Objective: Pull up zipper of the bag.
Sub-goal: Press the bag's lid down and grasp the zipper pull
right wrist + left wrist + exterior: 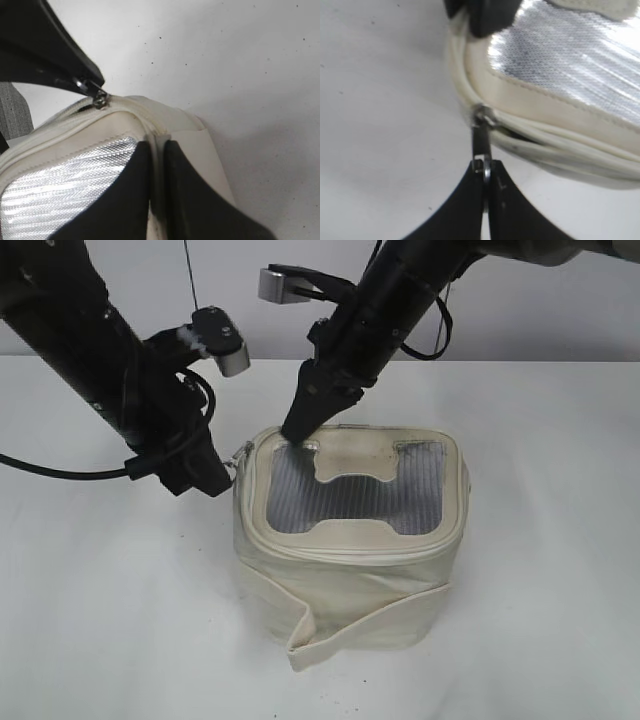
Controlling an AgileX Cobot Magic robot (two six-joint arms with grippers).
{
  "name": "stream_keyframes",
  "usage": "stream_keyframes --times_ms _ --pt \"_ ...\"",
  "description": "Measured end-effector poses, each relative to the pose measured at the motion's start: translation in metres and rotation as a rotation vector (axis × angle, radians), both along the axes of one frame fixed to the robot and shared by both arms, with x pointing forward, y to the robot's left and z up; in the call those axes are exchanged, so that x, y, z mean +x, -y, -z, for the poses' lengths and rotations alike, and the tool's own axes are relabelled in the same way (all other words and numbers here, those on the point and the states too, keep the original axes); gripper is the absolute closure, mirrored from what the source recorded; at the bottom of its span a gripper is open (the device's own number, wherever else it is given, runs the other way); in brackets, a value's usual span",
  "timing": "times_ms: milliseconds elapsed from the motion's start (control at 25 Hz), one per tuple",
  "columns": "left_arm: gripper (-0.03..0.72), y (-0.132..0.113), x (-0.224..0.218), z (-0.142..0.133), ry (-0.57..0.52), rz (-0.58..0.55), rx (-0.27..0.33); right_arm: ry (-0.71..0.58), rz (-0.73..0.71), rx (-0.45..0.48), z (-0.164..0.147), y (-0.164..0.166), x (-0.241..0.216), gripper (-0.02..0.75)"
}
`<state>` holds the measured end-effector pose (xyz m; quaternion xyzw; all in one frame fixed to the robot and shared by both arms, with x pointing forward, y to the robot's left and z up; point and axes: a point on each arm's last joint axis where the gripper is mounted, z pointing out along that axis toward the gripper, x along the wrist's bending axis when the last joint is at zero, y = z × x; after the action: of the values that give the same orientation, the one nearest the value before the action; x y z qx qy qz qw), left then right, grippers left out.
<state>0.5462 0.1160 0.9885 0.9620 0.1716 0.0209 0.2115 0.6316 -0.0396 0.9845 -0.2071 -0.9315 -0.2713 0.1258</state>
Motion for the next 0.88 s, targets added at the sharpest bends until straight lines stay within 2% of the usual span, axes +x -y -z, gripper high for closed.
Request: stream_keyframes --times_ms 360,880 --pt "0.691 -0.003 -0.012 -0.015 -0.079 -0.06 -0.007 -0.002 0.009 -0.014 0.0 0.001 0.0 0.685" --pt "0.691 0.0 -0.032 -0.019 -0.283 -0.16 0.022 -0.011 0.026 -0.02 0.0 0.001 0.0 0.685"
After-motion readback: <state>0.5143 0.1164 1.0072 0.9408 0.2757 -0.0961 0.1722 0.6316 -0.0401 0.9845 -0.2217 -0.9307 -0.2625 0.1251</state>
